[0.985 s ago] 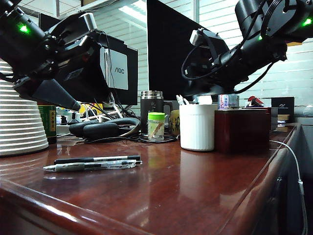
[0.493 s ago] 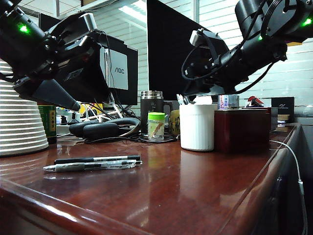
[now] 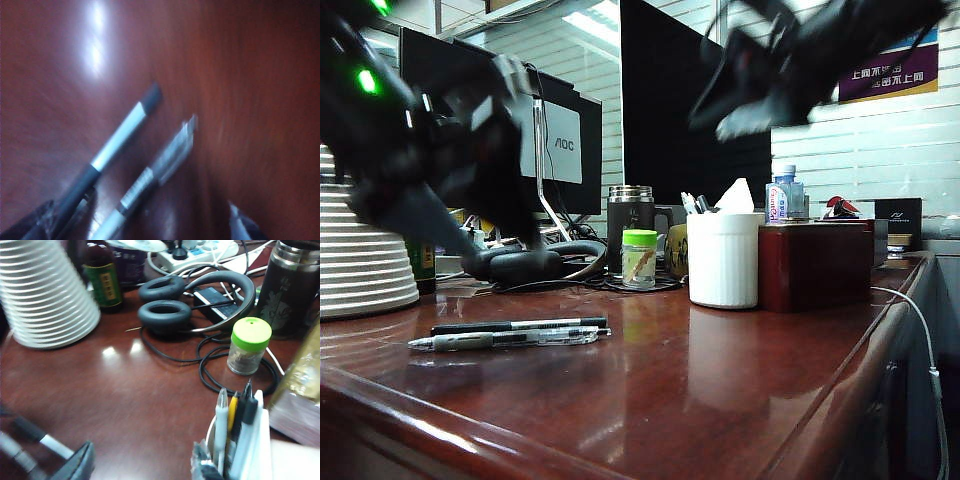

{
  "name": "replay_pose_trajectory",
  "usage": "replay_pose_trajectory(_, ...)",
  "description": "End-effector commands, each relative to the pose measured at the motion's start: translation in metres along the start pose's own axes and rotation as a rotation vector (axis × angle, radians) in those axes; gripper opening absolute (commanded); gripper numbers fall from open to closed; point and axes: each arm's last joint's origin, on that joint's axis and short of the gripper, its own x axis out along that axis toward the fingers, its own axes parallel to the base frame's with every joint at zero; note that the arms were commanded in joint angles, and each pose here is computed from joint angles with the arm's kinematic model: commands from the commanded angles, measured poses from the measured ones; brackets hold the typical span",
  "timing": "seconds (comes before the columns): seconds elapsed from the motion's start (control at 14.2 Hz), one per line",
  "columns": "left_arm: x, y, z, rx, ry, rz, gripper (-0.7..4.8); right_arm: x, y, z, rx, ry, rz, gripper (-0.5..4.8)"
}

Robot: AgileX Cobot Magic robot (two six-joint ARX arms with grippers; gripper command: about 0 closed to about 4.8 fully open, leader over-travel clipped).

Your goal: Pick up all the pens on the desk and put them into the pen holder one by one.

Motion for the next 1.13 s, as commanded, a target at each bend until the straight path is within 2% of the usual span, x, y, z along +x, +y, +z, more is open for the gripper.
replay_pose_trajectory(0.07,0.021,0.005,0.011,0.053,0.143,-0.031,4.79,-0.02,0.01,0.005,-0.079,0.047,0.004,2.53)
replay_pose_trajectory(0.14,0.029,0.006,0.014,0.082,0.214,-0.046,4.79,-0.022,0.012,0.003,-0.078,0.072,0.008,2.53)
replay_pose_trajectory(0.28,0.04,0.009,0.017,0.085,0.3,-0.064,4.79,-0.023,0.012,-0.001,-0.055,0.116,0.015,2.53)
replay_pose_trajectory(0.63,0.042,0.009,0.014,0.077,0.333,-0.071,4.79,-0.023,0.012,-0.003,-0.078,0.134,0.01,2.52)
replay_pose_trajectory(0.7,0.042,0.009,0.013,0.07,0.343,-0.072,4.62,-0.023,0.012,-0.003,-0.078,0.136,-0.001,2.52)
replay_pose_trajectory(0.77,0.042,0.008,0.012,0.049,0.347,-0.091,3.81,-0.023,0.011,-0.003,-0.079,0.14,-0.018,2.52)
replay_pose_trajectory(0.91,0.044,0.008,0.012,0.032,0.347,-0.088,2.81,-0.023,0.011,-0.003,-0.08,0.142,-0.029,2.52)
replay_pose_trajectory(0.99,0.046,0.008,0.011,0.03,0.351,-0.09,1.93,-0.023,0.011,-0.003,-0.08,0.143,-0.029,2.52)
replay_pose_trajectory(1.06,0.049,0.009,0.009,0.025,0.362,-0.093,0.82,-0.023,0.011,-0.003,-0.08,0.143,-0.029,2.52)
replay_pose_trajectory(1.13,0.051,0.009,0.007,0.013,0.374,-0.101,0.07,-0.023,0.011,-0.003,-0.08,0.143,-0.03,2.52)
